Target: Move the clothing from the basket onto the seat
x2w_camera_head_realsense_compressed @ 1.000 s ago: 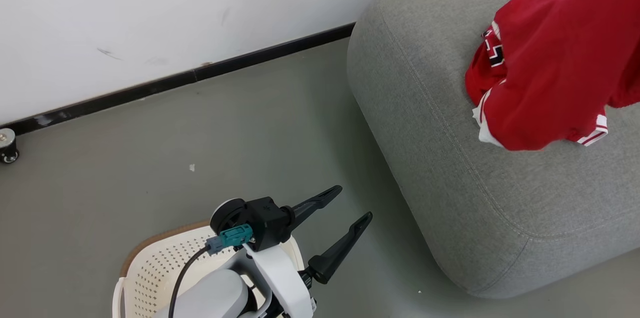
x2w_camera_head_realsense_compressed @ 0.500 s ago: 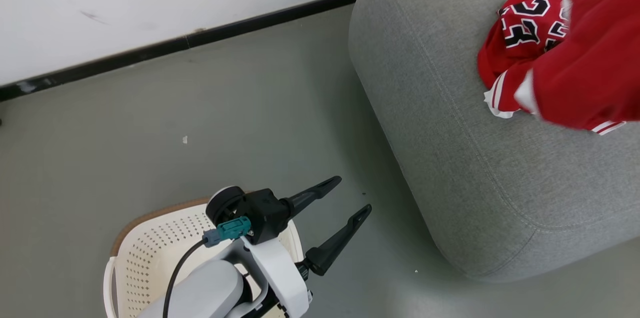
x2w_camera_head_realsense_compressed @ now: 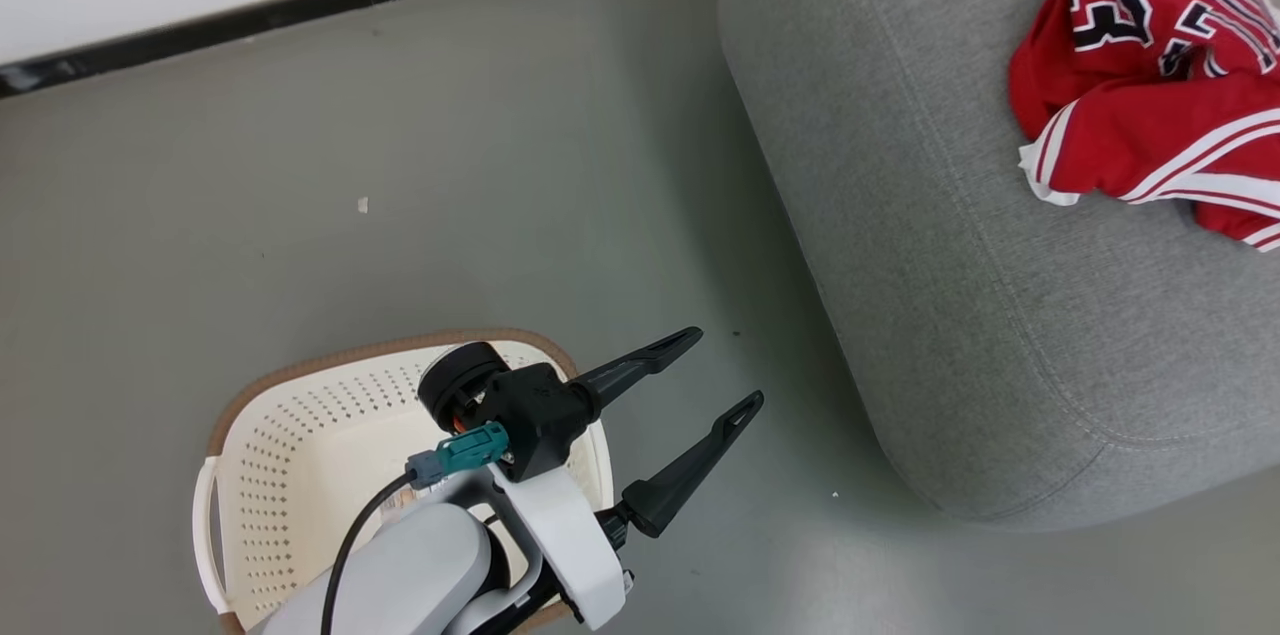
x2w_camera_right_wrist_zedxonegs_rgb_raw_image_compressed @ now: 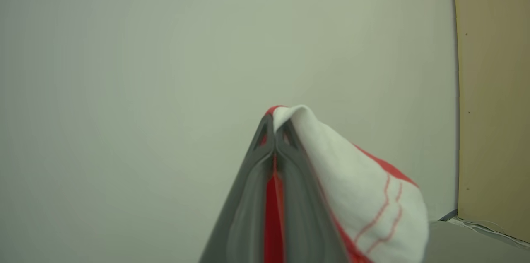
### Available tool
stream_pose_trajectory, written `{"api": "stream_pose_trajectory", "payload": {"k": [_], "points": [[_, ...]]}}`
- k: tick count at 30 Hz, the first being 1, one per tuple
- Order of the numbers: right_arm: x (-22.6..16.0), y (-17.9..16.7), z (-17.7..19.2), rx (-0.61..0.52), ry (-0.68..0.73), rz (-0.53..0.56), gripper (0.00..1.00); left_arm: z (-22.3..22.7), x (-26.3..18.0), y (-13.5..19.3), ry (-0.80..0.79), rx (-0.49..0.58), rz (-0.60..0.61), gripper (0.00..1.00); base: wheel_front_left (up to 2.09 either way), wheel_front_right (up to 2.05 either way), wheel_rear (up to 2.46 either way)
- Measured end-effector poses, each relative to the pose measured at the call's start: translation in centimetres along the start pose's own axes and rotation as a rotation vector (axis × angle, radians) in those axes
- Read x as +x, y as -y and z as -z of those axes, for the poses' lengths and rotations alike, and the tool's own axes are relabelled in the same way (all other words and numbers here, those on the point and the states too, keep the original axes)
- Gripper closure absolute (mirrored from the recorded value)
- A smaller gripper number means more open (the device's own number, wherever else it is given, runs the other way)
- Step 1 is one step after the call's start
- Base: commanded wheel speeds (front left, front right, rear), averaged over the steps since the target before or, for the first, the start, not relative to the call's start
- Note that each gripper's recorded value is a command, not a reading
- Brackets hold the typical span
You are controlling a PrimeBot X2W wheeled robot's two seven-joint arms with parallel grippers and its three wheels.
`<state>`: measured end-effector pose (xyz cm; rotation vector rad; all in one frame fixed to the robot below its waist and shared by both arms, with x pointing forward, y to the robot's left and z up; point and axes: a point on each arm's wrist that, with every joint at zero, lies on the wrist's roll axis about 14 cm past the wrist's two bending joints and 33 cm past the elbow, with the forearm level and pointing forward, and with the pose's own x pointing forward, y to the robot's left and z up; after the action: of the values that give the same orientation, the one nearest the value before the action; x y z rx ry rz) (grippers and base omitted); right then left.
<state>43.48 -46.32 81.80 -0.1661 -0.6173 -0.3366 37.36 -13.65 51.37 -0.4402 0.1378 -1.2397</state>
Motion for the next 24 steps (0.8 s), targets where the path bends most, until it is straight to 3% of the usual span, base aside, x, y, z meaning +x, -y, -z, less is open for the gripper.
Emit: {"api": "stream_pose_trajectory", "payload": {"k": [12,19,24], "points": [[-3.3,-2.3,13.9,-0.003,-0.313,0.011,1.00,1.4,-0.4,-2.9,-0.031,-0.023,-0.026,0.00,0.00,0.00,0.00],[-7.1,-4.8,21.2,-0.054,-0.546,-0.060,1.00,1.8,-0.4,-4.3,-0.032,-0.031,-0.037,0.00,0.00,0.00,0.00],[-8.7,-5.7,24.0,-0.080,-0.654,-0.092,1.00,1.9,-0.3,-4.9,-0.029,-0.034,-0.040,0.00,0.00,0.00,0.00]]}}
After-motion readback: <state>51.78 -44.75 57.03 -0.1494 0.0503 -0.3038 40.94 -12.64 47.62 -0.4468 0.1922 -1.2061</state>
